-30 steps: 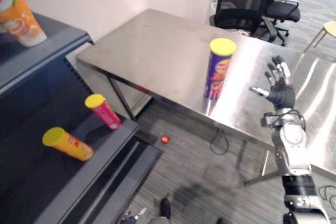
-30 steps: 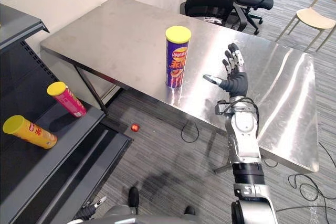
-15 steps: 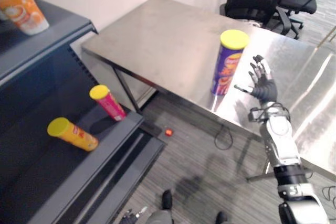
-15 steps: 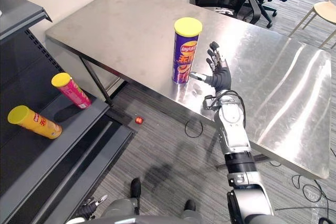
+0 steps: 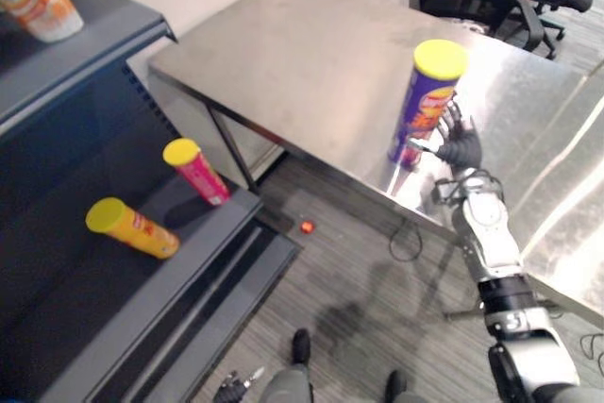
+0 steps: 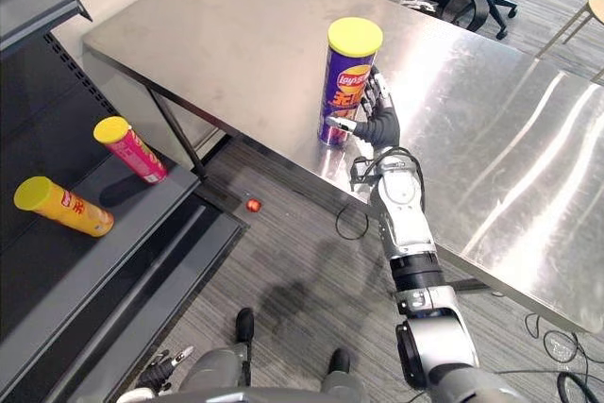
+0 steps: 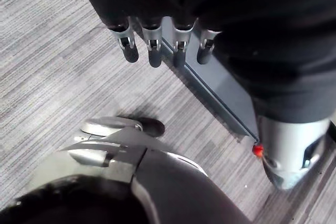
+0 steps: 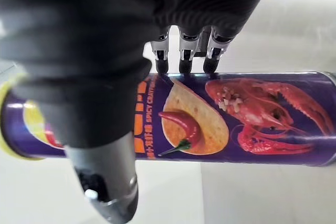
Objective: Put the gum and the chips on the shelf.
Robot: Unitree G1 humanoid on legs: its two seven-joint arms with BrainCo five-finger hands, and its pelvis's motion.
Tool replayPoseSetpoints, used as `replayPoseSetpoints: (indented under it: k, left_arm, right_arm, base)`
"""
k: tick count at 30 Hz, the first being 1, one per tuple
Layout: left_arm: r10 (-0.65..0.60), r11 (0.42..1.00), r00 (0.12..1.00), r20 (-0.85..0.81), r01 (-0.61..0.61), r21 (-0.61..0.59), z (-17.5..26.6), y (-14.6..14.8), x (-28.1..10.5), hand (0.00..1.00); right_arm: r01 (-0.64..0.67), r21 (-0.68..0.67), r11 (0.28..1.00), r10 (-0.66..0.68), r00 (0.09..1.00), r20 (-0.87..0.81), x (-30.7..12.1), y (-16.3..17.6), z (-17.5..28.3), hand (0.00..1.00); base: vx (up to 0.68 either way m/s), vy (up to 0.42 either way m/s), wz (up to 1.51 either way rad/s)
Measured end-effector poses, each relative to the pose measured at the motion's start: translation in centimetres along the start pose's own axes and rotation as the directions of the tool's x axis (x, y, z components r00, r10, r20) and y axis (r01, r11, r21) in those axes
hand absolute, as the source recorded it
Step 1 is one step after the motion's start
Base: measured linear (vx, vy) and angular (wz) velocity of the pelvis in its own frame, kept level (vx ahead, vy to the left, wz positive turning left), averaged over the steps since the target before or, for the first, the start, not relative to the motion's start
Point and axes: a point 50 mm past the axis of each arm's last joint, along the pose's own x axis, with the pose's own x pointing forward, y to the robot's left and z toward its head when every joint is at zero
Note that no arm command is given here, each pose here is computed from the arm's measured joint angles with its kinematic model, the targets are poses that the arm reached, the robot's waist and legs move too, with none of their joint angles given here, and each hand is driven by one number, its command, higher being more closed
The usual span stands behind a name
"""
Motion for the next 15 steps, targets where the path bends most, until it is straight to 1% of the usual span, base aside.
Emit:
replayPoseSetpoints:
  k: [7,8,15]
  left_arm:
    - [0.002,1.0,1.0,0.011,-0.002,-0.031,0.2,0.0,0.0,0.0]
    - [0.001,1.0,1.0,0.016,-0.001,-0.031,0.4,0.0,0.0,0.0]
    - [0.003,0.999,1.0,0.017,-0.003,-0.038,0.4,0.0,0.0,0.0]
  right_arm:
    - [0.032,-0.004,0.999,-0.032,0.999,0.011,1.7,0.0,0.9,0.0]
    - [0.036,-0.009,0.999,-0.036,0.999,0.031,2.1,-0.2,1.5,1.0]
    - [0.032,-0.004,0.999,-0.031,0.989,0.142,4.3,0.2,5.0,1.0]
  base:
    - [0.0,0.002,0.07]
    - [0.0,-0.009,0.12]
    - [-0.03,-0.005,0.01]
